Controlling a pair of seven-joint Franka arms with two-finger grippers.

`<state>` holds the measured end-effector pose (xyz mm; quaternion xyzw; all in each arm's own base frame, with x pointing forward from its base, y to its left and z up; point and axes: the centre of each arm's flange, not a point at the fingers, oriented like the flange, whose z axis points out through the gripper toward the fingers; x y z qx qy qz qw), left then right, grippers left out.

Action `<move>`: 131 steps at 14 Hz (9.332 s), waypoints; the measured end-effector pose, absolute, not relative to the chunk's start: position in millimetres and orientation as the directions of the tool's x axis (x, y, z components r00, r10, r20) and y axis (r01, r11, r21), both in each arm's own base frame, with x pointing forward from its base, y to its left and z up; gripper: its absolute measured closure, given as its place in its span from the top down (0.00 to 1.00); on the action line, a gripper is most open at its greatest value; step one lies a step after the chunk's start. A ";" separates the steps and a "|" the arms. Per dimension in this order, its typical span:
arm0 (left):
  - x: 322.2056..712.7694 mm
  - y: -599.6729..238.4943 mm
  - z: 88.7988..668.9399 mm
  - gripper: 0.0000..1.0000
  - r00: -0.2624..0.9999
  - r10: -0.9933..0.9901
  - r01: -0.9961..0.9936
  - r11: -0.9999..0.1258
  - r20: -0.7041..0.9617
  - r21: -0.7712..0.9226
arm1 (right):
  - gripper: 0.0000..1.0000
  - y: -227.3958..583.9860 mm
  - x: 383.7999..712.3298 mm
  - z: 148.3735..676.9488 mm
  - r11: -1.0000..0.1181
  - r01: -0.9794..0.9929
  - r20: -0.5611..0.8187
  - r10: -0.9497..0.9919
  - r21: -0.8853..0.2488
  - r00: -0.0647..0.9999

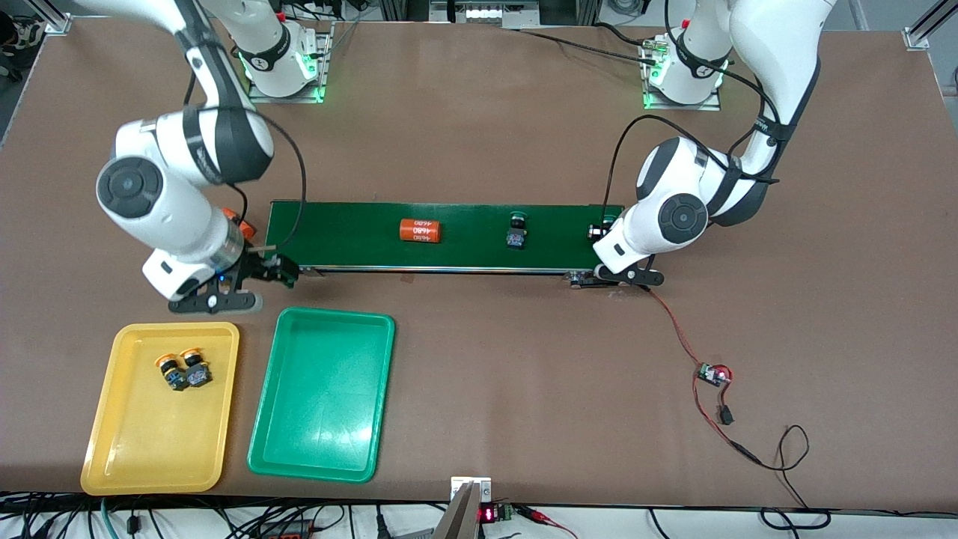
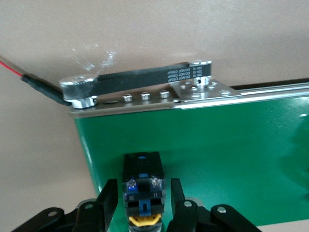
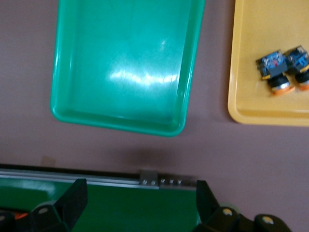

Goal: Sort buttons by color to trays
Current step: 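Return the right gripper to the belt while the left gripper places button, then lower the right gripper onto a blue button on the belt, then close the right gripper on the blue button and lift it, then carry the blue button over the green tray with the right gripper, then release the button into the green tray and move the right gripper back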

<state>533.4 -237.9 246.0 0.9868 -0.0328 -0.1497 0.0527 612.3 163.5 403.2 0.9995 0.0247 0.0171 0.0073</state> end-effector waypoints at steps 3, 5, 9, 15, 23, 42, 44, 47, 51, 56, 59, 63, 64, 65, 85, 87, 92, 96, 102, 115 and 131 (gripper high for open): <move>535.9 -242.2 255.4 0.78 0.954 -0.047 0.001 -0.987 -0.295 0.161 | 1.00 206.2 565.4 409.5 -1.000 -0.002 0.015 -0.002 0.012 1.000; 538.8 -244.8 271.7 0.99 0.959 -0.028 0.028 -0.981 -0.282 0.193 | 1.00 237.9 534.6 410.5 -1.000 -0.028 0.011 -0.028 0.014 1.000; 550.8 -236.1 343.7 1.00 0.972 -0.038 0.008 -0.981 -0.231 0.196 | 1.00 265.8 495.1 394.6 -1.000 -0.019 0.028 -0.018 0.011 0.999; 564.7 -179.4 458.3 1.00 0.977 -0.190 -0.195 -0.980 -0.096 -0.047 | 1.00 301.7 463.0 359.9 -0.999 -0.050 0.031 -0.051 -0.015 0.998; 563.2 -50.9 576.7 1.00 0.999 -0.015 -0.013 -0.999 -0.050 0.045 | 1.00 323.7 458.4 319.0 -0.997 -0.060 0.002 -0.060 -0.047 0.998; 560.1 -33.2 595.2 1.00 0.998 -0.058 -0.058 -0.997 -0.011 -0.056 | 1.00 335.2 461.9 282.8 -0.997 -0.029 0.037 -0.032 -0.065 0.999; 560.1 -33.5 595.4 1.00 0.998 -0.059 -0.059 -0.997 -0.010 -0.056 | 1.00 335.5 462.3 281.9 -0.997 -0.029 0.039 -0.032 -0.069 0.999; 560.1 -33.9 595.4 1.00 0.998 -0.059 -0.060 -0.997 -0.010 -0.056 | 1.00 336.2 463.6 278.6 -0.997 -0.030 0.038 -0.033 -0.074 0.999; 559.8 -34.9 595.2 1.00 0.998 -0.061 -0.062 -0.997 -0.012 -0.056 | 1.00 336.4 463.6 274.2 -0.997 -0.031 0.031 -0.033 -0.073 0.999; 559.9 -32.4 595.2 1.00 0.998 -0.057 -0.057 -0.997 -0.012 -0.056 | 1.00 336.5 463.6 273.1 -0.997 -0.031 0.029 -0.033 -0.073 0.999; 559.9 -33.2 595.2 1.00 0.998 -0.058 -0.059 -0.997 -0.012 -0.056 | 1.00 336.7 464.0 273.5 -0.997 -0.031 0.030 -0.034 -0.074 0.999; 559.5 -34.2 594.9 1.00 0.998 -0.060 -0.060 -0.997 -0.016 -0.056 | 1.00 336.7 464.0 273.5 -0.997 -0.031 0.030 -0.034 -0.074 0.999; 559.0 -34.3 594.6 1.00 0.998 -0.060 -0.061 -0.997 -0.020 -0.056 | 1.00 336.7 464.0 273.5 -0.997 -0.031 0.030 -0.034 -0.074 0.999; 558.7 -34.4 594.3 1.00 0.998 -0.060 -0.061 -0.997 -0.023 -0.056 | 1.00 336.7 464.0 273.5 -0.997 -0.031 0.030 -0.034 -0.074 0.999; 558.6 -36.5 597.5 1.00 0.998 -0.063 -0.064 -0.996 -0.018 -0.056 | 1.00 337.6 463.8 259.5 -0.996 -0.034 0.016 -0.036 -0.082 0.999; 558.6 -37.2 597.5 1.00 0.998 -0.065 -0.066 -0.996 -0.018 -0.056 | 1.00 337.8 464.5 252.5 -0.995 -0.037 0.013 -0.038 -0.089 0.999; 558.4 -39.3 597.4 1.00 0.997 -0.068 -0.069 -0.996 -0.019 -0.056 | 0.77 333.7 467.9 237.9 -0.997 -0.013 0.027 -0.015 -0.078 1.000; 558.3 -40.0 597.6 1.00 0.997 -0.070 -0.071 -0.996 -0.019 -0.056 | 0.44 327.3 475.7 238.3 -0.997 -0.014 0.040 -0.017 -0.070 0.999; 558.3 -40.6 598.2 1.00 0.997 -0.071 -0.072 -0.996 -0.017 -0.056 | 0.44 302.7 564.1 327.9 -1.000 -0.015 0.105 -0.017 -0.025 0.994; 557.9 -41.1 598.2 1.00 0.997 -0.071 -0.072 -0.996 -0.021 -0.056 | 0.44 161.6 722.6 274.7 -0.995 0.049 0.320 0.019 -0.085 0.947; 557.4 -41.9 597.9 1.00 0.997 -0.073 -0.074 -0.996 -0.024 -0.056 | 1.00 217.6 691.4 287.8 -0.989 0.044 0.274 0.004 -0.142 0.962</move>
